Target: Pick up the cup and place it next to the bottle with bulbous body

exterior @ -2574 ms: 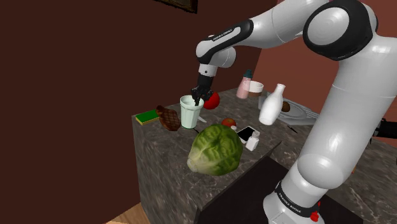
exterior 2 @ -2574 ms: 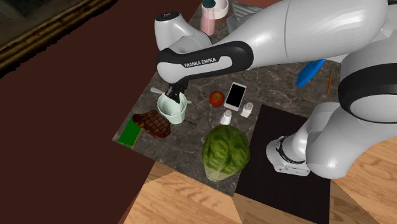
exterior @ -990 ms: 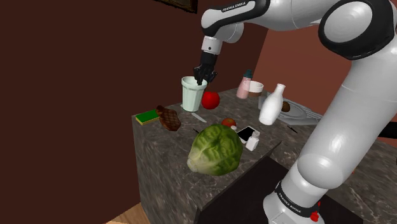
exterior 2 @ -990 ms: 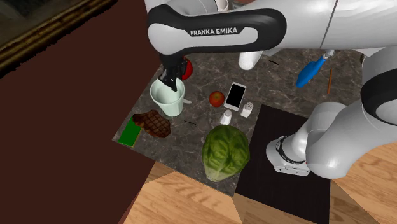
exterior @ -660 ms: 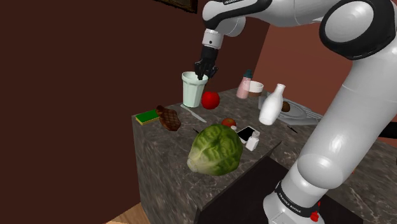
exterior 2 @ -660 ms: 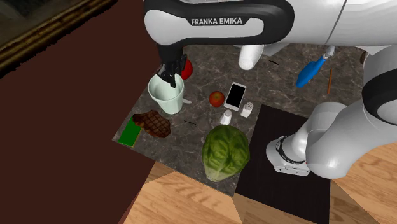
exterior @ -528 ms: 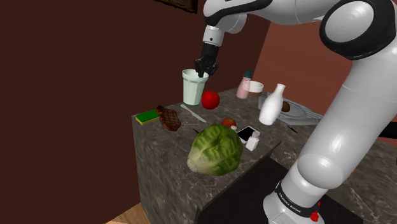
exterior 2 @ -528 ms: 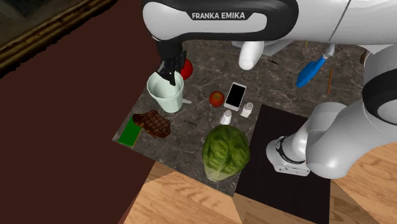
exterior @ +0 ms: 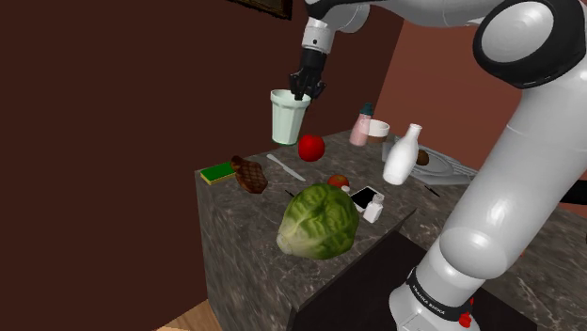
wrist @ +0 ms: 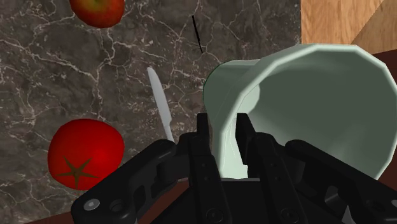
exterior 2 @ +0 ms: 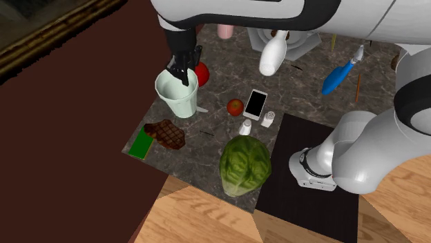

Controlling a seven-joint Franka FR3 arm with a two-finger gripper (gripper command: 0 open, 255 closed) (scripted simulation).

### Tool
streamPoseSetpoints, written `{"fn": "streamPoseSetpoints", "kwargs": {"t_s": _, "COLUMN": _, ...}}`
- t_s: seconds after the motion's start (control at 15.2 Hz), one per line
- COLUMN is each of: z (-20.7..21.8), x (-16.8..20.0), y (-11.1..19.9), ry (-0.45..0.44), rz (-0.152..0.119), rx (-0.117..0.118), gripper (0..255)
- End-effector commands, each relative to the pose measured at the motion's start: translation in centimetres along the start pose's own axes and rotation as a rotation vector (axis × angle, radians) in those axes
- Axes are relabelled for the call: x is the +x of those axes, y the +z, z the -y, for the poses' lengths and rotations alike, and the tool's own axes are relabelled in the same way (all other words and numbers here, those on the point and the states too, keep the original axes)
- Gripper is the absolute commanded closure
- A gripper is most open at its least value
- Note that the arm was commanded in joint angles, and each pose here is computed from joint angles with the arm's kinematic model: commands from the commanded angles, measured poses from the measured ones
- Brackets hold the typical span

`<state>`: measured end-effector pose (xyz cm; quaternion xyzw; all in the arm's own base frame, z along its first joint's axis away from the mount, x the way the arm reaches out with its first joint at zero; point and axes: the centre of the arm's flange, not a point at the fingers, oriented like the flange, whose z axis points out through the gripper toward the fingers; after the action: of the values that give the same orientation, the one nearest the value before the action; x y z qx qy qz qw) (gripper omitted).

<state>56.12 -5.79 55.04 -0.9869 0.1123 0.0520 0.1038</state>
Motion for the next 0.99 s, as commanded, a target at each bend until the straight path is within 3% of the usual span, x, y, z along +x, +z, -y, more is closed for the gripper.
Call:
{"fn": "streamPoseSetpoints", "kwargs": {"t_s": 0.0, "z": 0.2, "x": -0.2, "y": -1.1, "ry": 0.0, "rz": 0.0, "rx": 0.0, "gripper": 255}}
{"fn": "streamPoseSetpoints", "kwargs": {"t_s": 0.92, "z": 1.6, "x": -1.1, "y": -8.3, "ry": 0.0, "rz": 0.0, "rx": 0.0, "gripper": 255}}
